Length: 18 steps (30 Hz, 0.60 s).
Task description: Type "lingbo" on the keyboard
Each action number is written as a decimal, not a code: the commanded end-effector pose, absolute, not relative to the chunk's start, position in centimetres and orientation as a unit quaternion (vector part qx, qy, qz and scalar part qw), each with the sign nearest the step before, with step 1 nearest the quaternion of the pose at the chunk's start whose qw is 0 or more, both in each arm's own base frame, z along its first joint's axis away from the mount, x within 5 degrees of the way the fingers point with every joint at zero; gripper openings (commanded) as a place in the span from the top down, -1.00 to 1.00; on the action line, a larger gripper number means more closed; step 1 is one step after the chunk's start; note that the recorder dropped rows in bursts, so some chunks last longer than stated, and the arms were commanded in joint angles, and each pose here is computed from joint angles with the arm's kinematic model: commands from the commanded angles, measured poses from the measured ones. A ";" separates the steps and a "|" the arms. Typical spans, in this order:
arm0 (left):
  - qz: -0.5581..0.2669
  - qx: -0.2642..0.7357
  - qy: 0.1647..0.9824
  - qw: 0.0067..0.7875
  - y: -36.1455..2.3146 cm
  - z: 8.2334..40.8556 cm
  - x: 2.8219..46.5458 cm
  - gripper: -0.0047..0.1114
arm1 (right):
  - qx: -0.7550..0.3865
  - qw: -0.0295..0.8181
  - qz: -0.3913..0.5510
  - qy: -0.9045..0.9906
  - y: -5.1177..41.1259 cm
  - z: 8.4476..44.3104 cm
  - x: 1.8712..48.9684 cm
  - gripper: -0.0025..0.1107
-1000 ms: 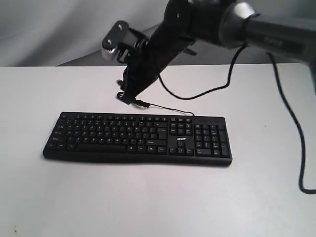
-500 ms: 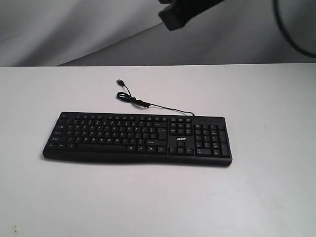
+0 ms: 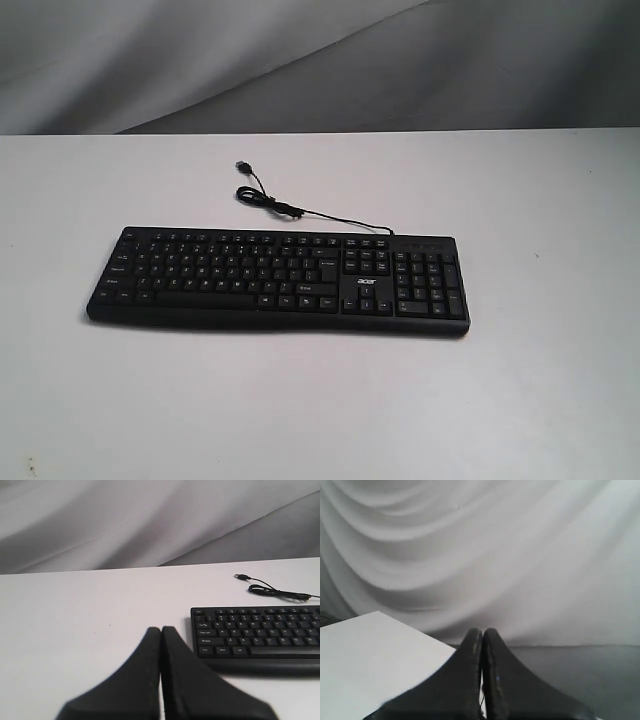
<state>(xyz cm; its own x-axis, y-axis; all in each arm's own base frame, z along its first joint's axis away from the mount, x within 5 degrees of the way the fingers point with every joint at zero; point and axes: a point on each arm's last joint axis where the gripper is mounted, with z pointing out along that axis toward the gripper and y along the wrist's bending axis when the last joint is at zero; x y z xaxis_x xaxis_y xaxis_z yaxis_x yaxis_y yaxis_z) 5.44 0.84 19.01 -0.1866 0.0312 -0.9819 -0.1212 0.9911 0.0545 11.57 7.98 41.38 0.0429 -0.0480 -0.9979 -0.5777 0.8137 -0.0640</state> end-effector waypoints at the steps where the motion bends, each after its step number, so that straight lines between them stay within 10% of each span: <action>1: 0.058 -0.031 0.766 0.639 0.8 18.9 5.4 0.91 | -0.201 0.647 0.172 0.715 7.3 39.8 12.1 0.96; 18: 0.058 -0.031 0.766 0.639 0.8 18.9 5.4 0.91 | 0.022 0.696 -0.009 0.718 -0.3 26.6 7.0 0.96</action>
